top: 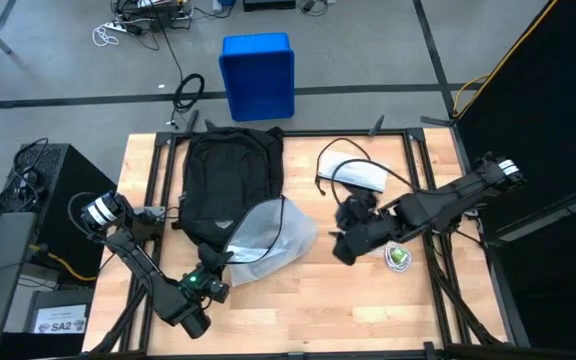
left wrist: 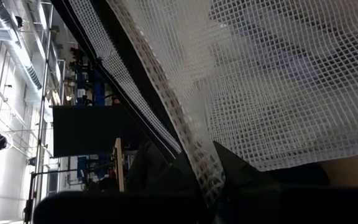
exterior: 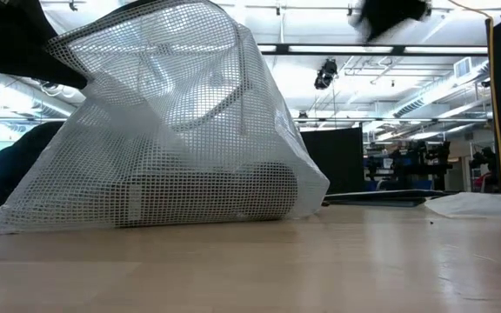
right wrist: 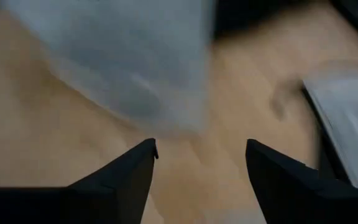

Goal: Unpack backpack
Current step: Put the charger adapter into the zip bag

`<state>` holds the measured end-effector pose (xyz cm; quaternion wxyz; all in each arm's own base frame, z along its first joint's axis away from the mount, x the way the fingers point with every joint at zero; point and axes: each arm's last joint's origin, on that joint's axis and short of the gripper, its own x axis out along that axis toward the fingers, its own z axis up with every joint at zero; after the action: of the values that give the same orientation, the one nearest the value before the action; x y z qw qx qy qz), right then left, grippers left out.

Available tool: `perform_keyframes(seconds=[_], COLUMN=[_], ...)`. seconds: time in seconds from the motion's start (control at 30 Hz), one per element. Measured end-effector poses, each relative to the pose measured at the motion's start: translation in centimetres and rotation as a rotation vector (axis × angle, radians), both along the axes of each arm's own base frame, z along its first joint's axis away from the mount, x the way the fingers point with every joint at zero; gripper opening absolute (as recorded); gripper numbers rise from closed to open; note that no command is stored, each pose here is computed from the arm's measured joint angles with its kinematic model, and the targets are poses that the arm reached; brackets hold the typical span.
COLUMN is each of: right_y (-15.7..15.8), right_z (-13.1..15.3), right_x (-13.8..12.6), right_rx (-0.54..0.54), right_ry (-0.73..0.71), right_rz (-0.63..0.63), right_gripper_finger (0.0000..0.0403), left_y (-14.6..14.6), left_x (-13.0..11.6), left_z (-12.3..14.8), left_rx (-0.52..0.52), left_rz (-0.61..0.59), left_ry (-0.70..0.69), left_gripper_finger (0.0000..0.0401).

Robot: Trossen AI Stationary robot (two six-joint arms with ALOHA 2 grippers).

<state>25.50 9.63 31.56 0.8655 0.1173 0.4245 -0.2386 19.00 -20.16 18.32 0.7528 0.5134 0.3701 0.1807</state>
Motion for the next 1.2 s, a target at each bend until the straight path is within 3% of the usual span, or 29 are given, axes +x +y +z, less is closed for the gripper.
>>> perform_keyframes(seconds=[0.2,0.43,0.77,1.2], right_y=[-0.2,1.0,2.1,2.1], right_z=[-4.7,-9.6,-14.2,-16.0], right_x=[-3.4,-6.2,-8.3,-10.2], right_rx=[0.150,0.320,0.385,0.308], right_ry=[0.378,0.609,0.596,0.619], right_rz=[-0.266,-0.409,-0.477,-0.510], right_gripper_finger=[0.0211,0.0236,0.0260,0.0190], left_y=[0.0,-0.1,-0.2,-0.2], left_x=[0.0,0.0,0.1,0.1], left_z=[0.0,-0.1,-0.2,-0.2], left_rx=[-0.006,-0.019,-0.039,-0.047], left_rz=[0.001,0.006,0.009,0.011], left_ry=[0.003,0.010,0.012,0.013], left_gripper_finger=[0.0000,0.0000,0.0000,0.0000])
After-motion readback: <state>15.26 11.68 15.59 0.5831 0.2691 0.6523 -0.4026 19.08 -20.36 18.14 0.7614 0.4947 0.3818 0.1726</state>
